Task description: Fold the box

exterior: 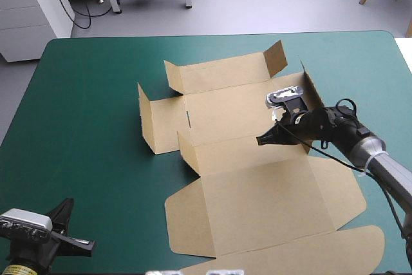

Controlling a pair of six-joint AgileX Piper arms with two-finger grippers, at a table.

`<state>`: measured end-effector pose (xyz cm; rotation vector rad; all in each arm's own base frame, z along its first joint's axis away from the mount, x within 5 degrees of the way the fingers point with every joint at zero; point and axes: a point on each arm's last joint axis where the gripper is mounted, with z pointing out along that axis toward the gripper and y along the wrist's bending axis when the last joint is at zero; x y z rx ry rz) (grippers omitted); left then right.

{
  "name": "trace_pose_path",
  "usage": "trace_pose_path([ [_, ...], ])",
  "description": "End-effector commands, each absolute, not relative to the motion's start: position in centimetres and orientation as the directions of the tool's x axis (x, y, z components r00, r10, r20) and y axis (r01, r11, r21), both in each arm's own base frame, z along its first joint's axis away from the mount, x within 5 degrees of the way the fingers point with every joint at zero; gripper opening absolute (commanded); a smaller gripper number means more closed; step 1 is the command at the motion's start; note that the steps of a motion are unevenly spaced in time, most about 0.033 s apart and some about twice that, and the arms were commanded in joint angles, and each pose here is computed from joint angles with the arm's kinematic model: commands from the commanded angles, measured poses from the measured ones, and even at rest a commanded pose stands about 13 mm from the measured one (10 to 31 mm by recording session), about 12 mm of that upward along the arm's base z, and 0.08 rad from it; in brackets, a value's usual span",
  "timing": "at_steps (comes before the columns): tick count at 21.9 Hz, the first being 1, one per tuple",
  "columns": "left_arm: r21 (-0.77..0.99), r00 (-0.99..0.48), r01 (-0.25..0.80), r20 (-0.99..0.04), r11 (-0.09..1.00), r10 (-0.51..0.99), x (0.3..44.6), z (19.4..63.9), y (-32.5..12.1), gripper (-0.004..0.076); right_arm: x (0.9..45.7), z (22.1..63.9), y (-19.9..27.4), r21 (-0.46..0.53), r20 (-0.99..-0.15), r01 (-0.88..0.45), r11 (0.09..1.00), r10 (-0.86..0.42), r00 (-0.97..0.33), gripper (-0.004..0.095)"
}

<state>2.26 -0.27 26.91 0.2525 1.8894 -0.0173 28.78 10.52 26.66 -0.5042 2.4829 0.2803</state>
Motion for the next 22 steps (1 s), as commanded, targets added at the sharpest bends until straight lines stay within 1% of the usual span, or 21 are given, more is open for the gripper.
trace_pose_path([
  [1,0.106,-0.229,0.172,-0.963,0.979,0.144,2.4,28.3,-0.3,-0.001,29.2,29.6,10.6,0.07,-0.683,-0.418,0.906,-0.262,-0.681,-0.0019],
  [4,0.106,-0.229,0.172,-0.963,0.979,0.144,2.4,28.3,-0.3,-0.001,29.4,31.2,10.7,0.069,-0.699,-0.427,0.901,-0.262,-0.665,-0.0019],
  [7,0.106,-0.229,0.172,-0.963,0.979,0.144,2.4,28.3,-0.3,-0.001,29.4,33.6,10.8,0.073,-0.724,-0.436,0.897,-0.253,-0.641,-0.0019],
  [10,0.106,-0.229,0.172,-0.963,0.979,0.144,2.4,28.3,-0.3,-0.001,28.6,37.9,10.6,0.08,-0.772,-0.438,0.895,-0.222,-0.595,-0.0019],
  [11,0.106,-0.229,0.172,-0.963,0.979,0.144,2.4,28.3,-0.3,-0.001,28.4,38.7,10.6,0.08,-0.777,-0.435,0.897,-0.218,-0.591,-0.0019],
  [12,0.106,-0.229,0.172,-0.963,0.979,0.144,2.4,28.3,-0.3,-0.001,28.1,40.1,10.3,0.071,-0.783,-0.422,0.904,-0.212,-0.585,-0.0019],
  [17,0.106,-0.229,0.172,-0.963,0.979,0.144,2.4,28.3,-0.3,-0.001,26.8,43.9,8.9,0.009,-0.799,-0.347,0.938,-0.202,-0.567,-0.0019],
  [20,0.106,-0.229,0.172,-0.963,0.979,0.144,2.4,28.3,-0.3,-0.001,26.2,45.2,8.6,-0.003,-0.815,-0.336,0.942,-0.197,-0.545,-0.0019],
  [22,0.106,-0.229,0.172,-0.963,0.979,0.144,2.4,28.3,-0.3,-0.001,25.8,45.7,8.2,-0.036,-0.827,-0.325,0.945,-0.211,-0.521,-0.0019],
])
